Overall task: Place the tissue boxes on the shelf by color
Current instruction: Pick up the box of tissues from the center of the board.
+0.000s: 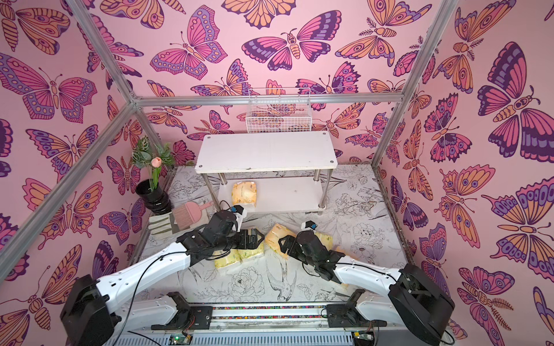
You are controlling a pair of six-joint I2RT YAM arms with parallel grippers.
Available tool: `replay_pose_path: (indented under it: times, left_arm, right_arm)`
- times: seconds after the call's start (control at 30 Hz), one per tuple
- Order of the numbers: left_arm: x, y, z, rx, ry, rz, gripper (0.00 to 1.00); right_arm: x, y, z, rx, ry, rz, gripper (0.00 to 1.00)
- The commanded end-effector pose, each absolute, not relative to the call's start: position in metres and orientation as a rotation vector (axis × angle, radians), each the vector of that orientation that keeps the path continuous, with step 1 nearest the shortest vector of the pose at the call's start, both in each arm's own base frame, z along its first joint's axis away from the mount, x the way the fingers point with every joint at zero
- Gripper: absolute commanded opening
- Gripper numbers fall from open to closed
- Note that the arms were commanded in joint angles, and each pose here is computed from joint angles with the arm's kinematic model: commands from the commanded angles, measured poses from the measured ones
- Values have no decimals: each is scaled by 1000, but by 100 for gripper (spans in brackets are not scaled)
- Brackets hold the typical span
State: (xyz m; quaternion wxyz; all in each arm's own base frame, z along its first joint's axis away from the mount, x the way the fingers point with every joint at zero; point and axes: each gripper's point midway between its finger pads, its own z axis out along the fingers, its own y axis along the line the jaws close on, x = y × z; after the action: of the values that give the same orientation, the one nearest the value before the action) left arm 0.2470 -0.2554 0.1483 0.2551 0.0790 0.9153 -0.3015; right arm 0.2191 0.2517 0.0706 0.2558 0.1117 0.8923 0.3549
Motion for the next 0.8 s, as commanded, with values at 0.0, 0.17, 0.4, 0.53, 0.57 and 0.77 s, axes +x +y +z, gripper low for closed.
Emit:
replay_pose_path:
  times: [0.0,0.17,0.4,0.53,0.57,0.77]
  left_arm:
    - [256,-276,148,313,2466,-854,100]
    - [262,-288,138,353,2485,-872,100]
    - [264,-300,124,395,2509,-901,100]
    - [267,-308,115,418,2525,-923,100]
    - [267,-309,112,420,2530,-925,100]
    - [274,-321,98,451,2558,-935,100]
  right_arm:
    - [225,251,63,436,2388,982,90]
    - [220,236,52,478,2388,938,90]
    - [209,205,58,502,2366,854,92]
    - [206,180,50,556,2339,790,93]
    - [206,176,49,565,2339,784,93]
    - [206,168,50,568,2344,777,93]
